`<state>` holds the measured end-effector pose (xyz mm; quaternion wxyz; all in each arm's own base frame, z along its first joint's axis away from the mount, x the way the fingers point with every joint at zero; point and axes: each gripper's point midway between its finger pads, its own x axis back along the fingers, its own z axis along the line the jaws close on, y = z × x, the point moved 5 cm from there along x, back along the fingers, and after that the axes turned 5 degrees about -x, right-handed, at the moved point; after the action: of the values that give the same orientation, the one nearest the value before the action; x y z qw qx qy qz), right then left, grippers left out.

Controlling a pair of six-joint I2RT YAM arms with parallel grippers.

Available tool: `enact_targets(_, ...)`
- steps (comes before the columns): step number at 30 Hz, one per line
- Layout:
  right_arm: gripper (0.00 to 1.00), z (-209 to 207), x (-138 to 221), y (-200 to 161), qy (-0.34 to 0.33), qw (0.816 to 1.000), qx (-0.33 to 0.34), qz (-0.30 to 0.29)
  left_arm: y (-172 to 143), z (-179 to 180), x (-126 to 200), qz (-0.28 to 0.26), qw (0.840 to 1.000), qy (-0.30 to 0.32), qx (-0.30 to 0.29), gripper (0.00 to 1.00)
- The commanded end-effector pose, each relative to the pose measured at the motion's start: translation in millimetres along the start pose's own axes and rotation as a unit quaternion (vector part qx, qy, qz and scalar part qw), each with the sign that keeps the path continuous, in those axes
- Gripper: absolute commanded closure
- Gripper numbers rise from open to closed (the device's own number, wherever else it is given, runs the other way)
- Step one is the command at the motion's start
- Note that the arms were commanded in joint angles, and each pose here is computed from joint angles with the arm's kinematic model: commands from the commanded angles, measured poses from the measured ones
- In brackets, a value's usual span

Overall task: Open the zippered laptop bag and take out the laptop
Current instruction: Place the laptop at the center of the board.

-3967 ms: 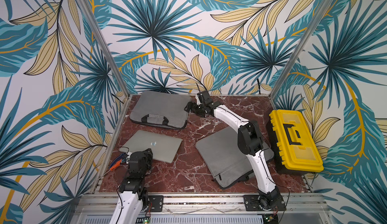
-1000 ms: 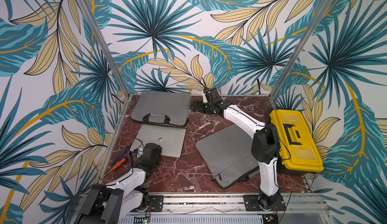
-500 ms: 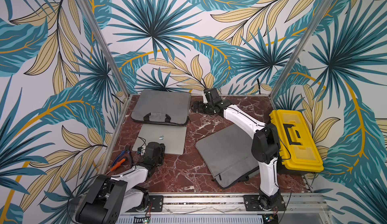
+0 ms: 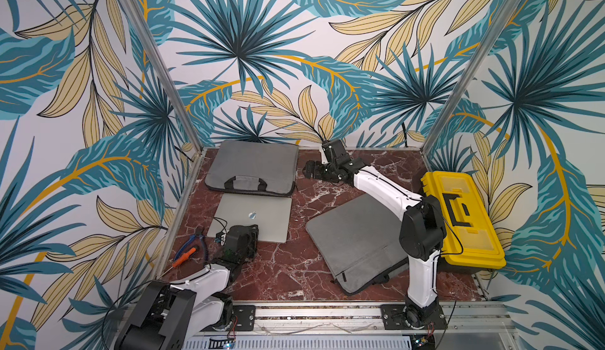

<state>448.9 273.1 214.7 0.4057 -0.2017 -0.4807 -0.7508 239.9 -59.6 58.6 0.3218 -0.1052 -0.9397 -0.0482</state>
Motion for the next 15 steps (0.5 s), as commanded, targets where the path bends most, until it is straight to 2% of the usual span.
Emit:
enact_targets(1,0.03,-2.3,11.8,-2.4,-0.011,1.000,0.010,-0.009,-8.0,84.0,12.9,0.028,0.984,0.174,-0.003,0.45)
enact_targets(15,0.01,-47.6,29.7,-33.0,-0.087,0.996,0.010,0.010,-6.3,74.5,37.9,0.023,0.988,0.151,0.020,0.29)
